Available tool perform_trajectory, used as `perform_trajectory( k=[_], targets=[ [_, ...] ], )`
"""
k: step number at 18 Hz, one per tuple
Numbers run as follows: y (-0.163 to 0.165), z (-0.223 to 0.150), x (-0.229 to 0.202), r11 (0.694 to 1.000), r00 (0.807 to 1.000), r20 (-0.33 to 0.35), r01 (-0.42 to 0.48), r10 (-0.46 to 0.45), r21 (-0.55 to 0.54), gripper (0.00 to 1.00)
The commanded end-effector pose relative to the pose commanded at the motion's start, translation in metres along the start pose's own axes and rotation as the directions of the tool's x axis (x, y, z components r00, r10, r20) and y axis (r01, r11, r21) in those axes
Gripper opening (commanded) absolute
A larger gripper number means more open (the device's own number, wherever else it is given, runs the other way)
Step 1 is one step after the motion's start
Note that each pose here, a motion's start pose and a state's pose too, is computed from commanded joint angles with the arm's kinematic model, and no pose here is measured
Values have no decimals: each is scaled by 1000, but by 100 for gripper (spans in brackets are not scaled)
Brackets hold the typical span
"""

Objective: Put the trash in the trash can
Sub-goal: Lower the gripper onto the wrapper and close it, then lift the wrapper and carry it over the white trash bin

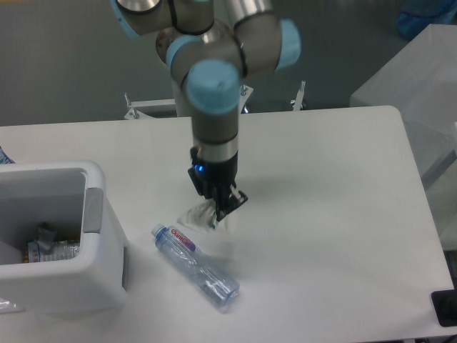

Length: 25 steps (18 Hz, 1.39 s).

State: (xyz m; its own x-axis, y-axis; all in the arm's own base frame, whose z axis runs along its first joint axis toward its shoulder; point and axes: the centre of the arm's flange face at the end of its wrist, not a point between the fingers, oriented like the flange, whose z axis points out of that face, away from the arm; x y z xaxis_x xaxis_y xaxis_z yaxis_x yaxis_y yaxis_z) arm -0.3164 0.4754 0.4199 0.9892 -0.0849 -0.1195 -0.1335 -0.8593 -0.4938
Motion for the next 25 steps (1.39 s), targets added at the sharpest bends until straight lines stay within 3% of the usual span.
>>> perform_trajectory(
  k=[5, 11, 15, 18, 23, 25],
  targets=[
    [-39, -47, -16, 979, 985, 43, 162, -168, 121, 19],
    [-72, -73, -19, 923, 948, -25, 315, -317, 223, 19],
    [-98, -88, 3, 897, 934, -73, 357, -350, 259, 23],
    [-127, -98, 32, 891, 934, -106, 358, -342, 280, 27],
    [-157, -86, 90, 907, 941, -174, 328, -290, 263, 27],
    [-163, -79, 105, 914, 942, -194, 318, -275, 253, 32]
  ],
)
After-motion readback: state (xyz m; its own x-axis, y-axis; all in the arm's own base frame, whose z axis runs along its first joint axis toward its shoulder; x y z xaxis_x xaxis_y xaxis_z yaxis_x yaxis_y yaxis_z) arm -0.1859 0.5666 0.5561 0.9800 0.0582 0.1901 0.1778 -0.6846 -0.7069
